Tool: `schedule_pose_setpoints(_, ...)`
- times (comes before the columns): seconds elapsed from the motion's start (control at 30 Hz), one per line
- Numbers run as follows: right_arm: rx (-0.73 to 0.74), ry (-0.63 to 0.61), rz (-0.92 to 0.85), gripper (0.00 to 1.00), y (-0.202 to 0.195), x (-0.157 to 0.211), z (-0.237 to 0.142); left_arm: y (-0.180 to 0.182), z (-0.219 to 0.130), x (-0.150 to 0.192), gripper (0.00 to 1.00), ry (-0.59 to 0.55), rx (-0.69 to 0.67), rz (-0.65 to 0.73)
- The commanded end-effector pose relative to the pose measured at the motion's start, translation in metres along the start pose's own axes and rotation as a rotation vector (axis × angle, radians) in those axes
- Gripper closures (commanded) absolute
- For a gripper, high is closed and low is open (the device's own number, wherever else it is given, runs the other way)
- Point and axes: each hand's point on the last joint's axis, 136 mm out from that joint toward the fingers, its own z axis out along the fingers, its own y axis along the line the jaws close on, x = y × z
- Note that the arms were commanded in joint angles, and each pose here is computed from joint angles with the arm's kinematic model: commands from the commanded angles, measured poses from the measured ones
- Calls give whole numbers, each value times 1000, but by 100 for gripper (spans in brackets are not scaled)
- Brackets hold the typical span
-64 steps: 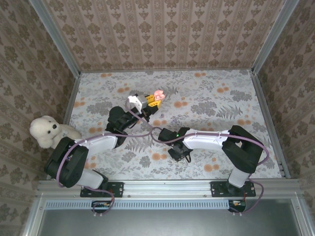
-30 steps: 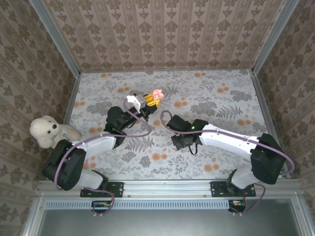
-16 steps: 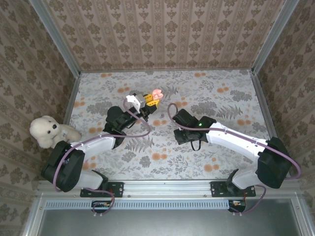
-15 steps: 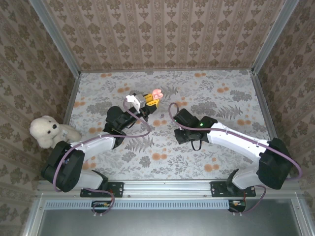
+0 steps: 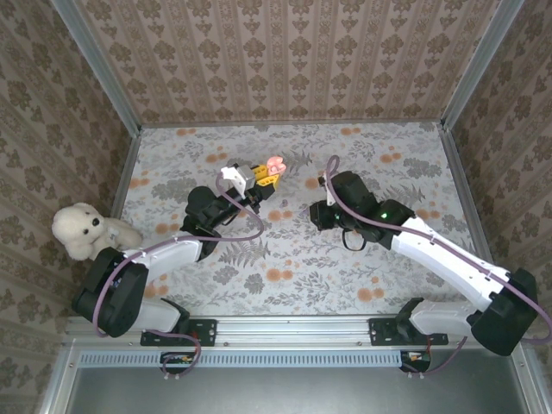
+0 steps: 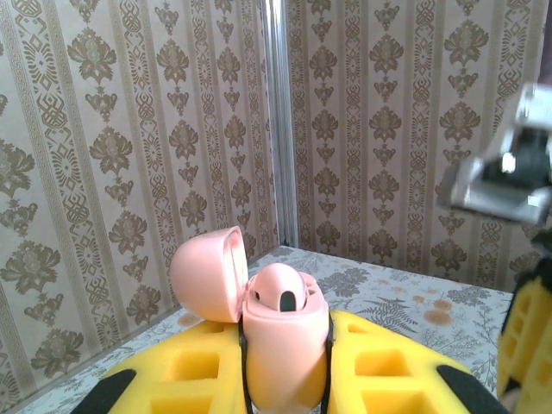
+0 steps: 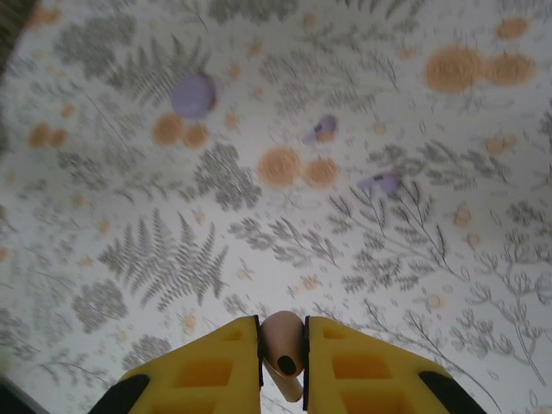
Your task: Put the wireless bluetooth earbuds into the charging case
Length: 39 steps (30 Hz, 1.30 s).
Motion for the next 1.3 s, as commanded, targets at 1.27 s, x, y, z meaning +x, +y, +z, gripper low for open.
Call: schedule_pose_setpoints(1.27, -504, -582, 25, 80, 90, -171, -70, -5, 18, -66, 100, -173, 75, -13)
